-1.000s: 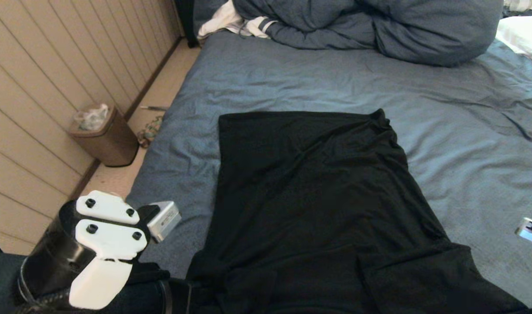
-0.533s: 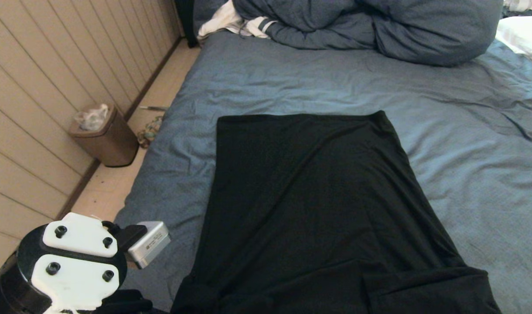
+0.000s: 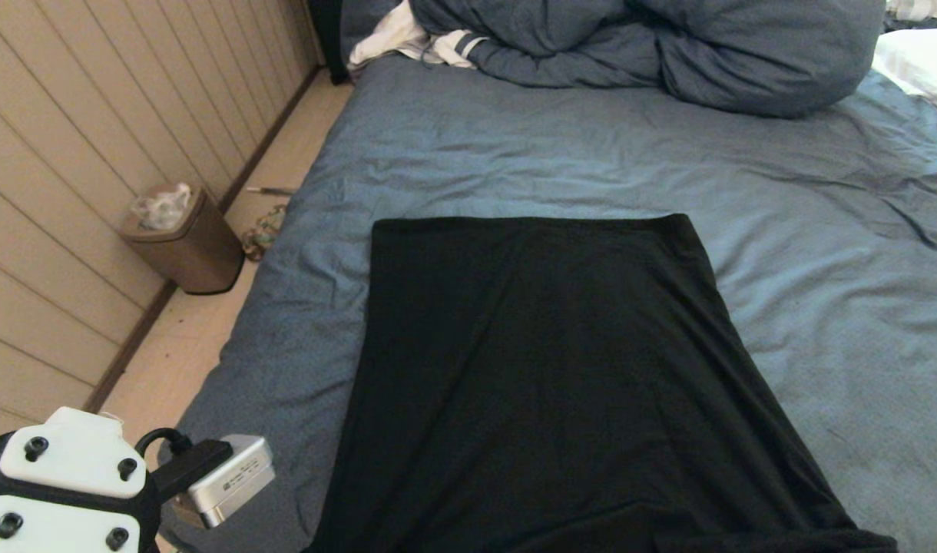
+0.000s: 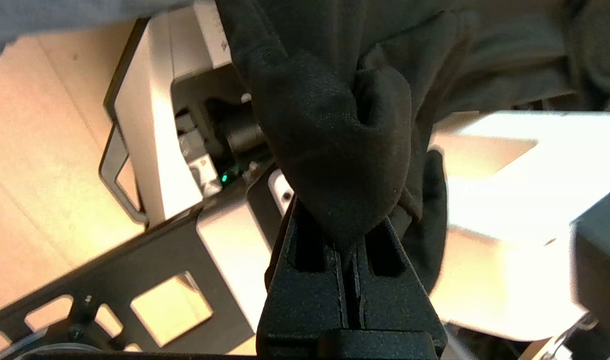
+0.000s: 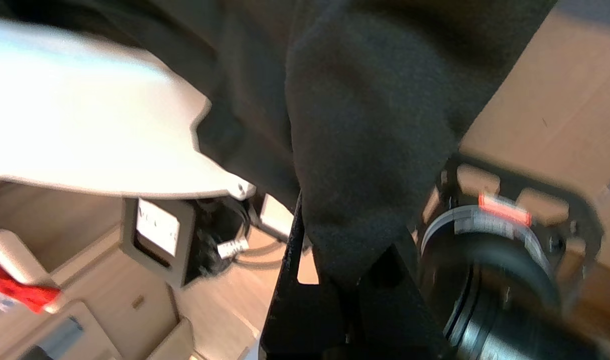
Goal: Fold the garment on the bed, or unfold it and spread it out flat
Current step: Fold the black T-shirt
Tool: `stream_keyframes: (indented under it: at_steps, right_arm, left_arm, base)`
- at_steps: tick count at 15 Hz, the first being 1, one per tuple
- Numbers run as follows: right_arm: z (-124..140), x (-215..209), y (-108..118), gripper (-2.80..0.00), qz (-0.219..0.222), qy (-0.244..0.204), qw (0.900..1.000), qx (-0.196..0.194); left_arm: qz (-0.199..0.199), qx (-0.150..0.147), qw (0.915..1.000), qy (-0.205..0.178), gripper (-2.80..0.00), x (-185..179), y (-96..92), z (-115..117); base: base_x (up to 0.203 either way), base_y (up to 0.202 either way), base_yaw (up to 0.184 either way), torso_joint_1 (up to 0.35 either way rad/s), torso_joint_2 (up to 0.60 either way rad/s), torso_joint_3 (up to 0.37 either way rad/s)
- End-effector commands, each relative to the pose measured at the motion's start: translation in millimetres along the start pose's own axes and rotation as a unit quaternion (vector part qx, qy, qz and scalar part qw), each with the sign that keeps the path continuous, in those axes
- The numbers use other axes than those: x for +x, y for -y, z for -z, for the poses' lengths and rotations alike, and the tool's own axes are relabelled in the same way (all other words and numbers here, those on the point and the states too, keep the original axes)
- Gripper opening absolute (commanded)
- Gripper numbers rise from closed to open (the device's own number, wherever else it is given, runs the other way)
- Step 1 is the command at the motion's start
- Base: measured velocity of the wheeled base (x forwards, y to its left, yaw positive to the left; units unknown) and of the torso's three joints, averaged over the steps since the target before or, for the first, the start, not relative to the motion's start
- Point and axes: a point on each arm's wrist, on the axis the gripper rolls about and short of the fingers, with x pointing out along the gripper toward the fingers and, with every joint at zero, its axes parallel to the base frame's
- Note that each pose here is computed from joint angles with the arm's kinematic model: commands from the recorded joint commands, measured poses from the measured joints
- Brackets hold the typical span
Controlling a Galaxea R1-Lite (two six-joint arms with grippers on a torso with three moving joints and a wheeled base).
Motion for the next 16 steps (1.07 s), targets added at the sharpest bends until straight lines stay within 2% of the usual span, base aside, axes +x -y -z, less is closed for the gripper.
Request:
stream_keyframes:
  at_steps: [1,10,13,15,16]
  right_arm:
    - [11.5,-2.7,-4.8,-2.8,0.0,0.005,1.0,-0.01]
    - [28.7,4.4,-4.0,-2.8,-0.011,-0.029,1.0,0.0]
    - [30.9,6.5,-3.2,-2.8,-0.011,-0.029,1.0,0.003]
    - [16.5,4.3,-1.4,-2.8,-0.008,-0.018,1.0,-0.001]
    - [3.3,3.9,1.3,-2.8,-0.005,-0.011,1.0,-0.002]
  left_arm:
    - [-0.003,-0.002,1.0,-0.003,-2.8,-0.8,-4.1,4.4]
    - [0.02,-0.008,0.9976,-0.066,-2.8,3.0,-11.0,19.1]
    - [0.023,-0.008,0.9977,-0.064,-2.8,1.6,-11.2,19.4]
    - [0.024,-0.009,0.9987,-0.045,-2.8,0.5,-5.2,12.1]
    - [0.026,-0.011,0.9993,-0.022,-2.8,-3.6,-0.3,3.6]
  base:
    - [0.0,0.0,0.0,0.0,0.0,0.0]
    - [0.0,0.0,0.0,0.0,0.0,0.0]
    - [0.0,0.0,0.0,0.0,0.0,0.0]
    - [0.0,0.0,0.0,0.0,0.0,0.0]
    - [0.0,0.0,0.0,0.0,0.0,0.0]
